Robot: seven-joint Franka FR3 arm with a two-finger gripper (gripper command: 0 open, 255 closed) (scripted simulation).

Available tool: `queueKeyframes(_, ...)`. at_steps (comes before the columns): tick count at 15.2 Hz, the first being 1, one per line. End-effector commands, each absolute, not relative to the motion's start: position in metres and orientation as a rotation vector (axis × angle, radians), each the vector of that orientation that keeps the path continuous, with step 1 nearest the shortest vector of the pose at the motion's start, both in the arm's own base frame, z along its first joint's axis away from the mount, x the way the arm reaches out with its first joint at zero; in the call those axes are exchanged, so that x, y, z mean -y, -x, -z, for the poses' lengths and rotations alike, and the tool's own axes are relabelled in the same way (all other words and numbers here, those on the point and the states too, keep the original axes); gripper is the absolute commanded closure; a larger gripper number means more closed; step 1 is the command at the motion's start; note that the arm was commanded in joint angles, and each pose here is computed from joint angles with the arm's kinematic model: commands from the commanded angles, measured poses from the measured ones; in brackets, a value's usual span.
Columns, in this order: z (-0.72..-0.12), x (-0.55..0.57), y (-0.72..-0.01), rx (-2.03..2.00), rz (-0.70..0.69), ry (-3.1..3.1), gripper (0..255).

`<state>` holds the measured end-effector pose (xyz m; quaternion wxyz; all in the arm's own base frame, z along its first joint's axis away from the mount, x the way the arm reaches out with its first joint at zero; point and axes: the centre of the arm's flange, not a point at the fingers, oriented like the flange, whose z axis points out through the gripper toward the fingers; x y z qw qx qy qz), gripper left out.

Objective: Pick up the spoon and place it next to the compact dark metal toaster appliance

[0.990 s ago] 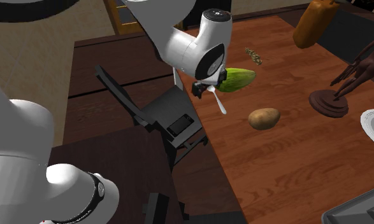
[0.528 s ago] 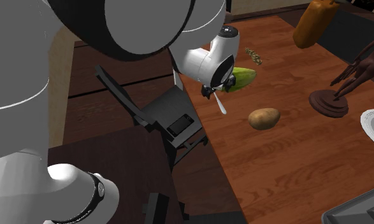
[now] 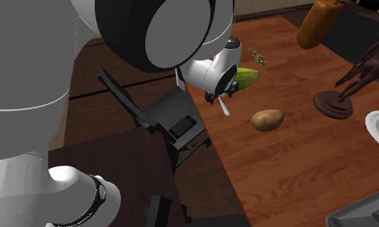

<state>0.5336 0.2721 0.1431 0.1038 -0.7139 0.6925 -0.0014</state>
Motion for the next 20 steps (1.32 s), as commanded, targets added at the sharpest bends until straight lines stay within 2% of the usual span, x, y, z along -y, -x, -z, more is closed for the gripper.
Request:
queueKeyframes(1, -0.142, -0.272, -0.534, -2.043, 0.005, 2.105, 0)
queueKeyframes(6, -0.142, -0.272, -0.534, -2.043, 0.004, 2.105, 0)
queueKeyframes(7, -0.142, -0.272, -0.534, -2.043, 0.004, 2.105, 255)
queueKeyframes(16, -0.142, -0.272, -0.534, -2.043, 0.005, 2.105, 255)
queueKeyframes(20, -0.163, -0.272, -0.534, -2.043, 0.005, 2.105, 255)
